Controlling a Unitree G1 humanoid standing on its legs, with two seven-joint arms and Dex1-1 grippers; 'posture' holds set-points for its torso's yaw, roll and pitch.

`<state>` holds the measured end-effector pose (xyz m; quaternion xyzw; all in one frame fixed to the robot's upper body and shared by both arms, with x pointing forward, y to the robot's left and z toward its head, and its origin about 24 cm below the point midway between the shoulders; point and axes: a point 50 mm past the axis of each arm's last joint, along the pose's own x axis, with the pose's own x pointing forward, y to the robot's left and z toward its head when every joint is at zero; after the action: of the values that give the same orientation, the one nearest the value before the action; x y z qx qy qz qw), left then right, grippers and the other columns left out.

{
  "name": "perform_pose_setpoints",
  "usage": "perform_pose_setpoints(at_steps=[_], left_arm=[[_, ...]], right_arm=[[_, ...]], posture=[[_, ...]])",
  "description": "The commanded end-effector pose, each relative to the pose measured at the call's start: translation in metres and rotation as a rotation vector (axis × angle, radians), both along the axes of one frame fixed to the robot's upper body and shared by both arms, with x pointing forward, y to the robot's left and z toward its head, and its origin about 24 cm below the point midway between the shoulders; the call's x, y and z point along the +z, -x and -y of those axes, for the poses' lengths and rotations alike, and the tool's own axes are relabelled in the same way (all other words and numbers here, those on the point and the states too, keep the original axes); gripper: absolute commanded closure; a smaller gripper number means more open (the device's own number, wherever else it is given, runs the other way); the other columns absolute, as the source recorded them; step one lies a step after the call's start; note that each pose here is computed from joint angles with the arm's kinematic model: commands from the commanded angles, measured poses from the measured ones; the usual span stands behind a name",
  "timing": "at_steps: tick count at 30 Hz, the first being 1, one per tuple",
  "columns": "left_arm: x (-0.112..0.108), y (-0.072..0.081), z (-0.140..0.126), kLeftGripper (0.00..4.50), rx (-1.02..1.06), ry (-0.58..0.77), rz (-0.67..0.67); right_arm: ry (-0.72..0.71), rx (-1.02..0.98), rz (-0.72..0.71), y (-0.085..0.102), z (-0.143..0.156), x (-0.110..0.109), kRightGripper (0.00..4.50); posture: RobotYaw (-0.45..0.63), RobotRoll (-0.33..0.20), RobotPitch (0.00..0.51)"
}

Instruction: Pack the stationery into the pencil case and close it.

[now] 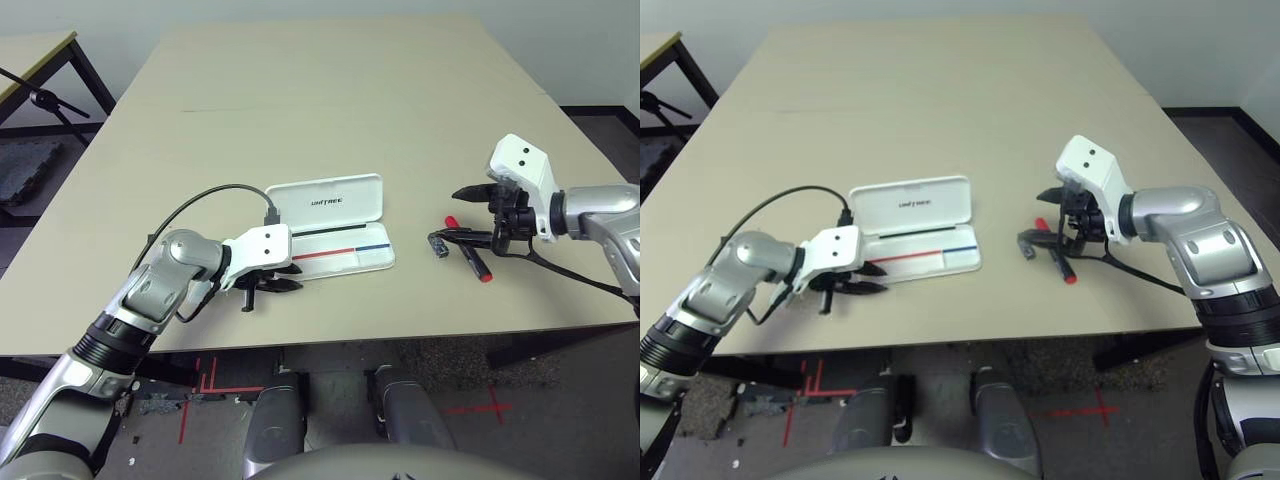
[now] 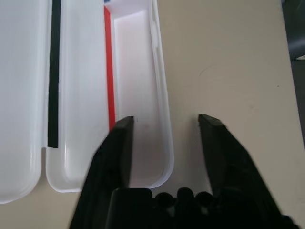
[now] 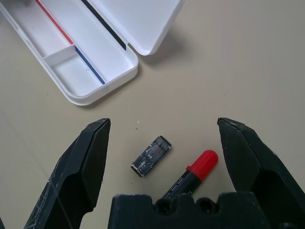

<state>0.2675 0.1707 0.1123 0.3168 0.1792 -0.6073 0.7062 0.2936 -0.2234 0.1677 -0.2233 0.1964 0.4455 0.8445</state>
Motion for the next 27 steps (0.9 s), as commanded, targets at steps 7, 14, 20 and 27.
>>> perform_pose_setpoints(at_steps=[7, 14, 20, 27], left_arm=[[0.032, 0.014, 0.000, 0.03, -0.064, 0.082, 0.085], [0.062, 0.015, -0.003, 0.03, -0.018, 0.181, 0.192], [0.067, 0.013, -0.008, 0.03, 0.008, 0.186, 0.210], [0.064, 0.007, -0.004, 0.03, -0.015, 0.176, 0.210]], right_arm=[[-0.009, -0.002, -0.001, 0.001, 0.003, 0.001, 0.00], [-0.144, -0.106, 0.072, 0.009, 0.005, 0.028, 0.00], [-0.069, -0.407, 0.039, 0.010, 0.017, 0.022, 0.00], [0.027, -0.563, -0.119, 0.011, 0.018, 0.000, 0.00]], posture=[[0.01, 0.000, 0.093], [0.01, 0.000, 0.105], [-0.02, 0.000, 0.104], [-0.04, 0.000, 0.108]])
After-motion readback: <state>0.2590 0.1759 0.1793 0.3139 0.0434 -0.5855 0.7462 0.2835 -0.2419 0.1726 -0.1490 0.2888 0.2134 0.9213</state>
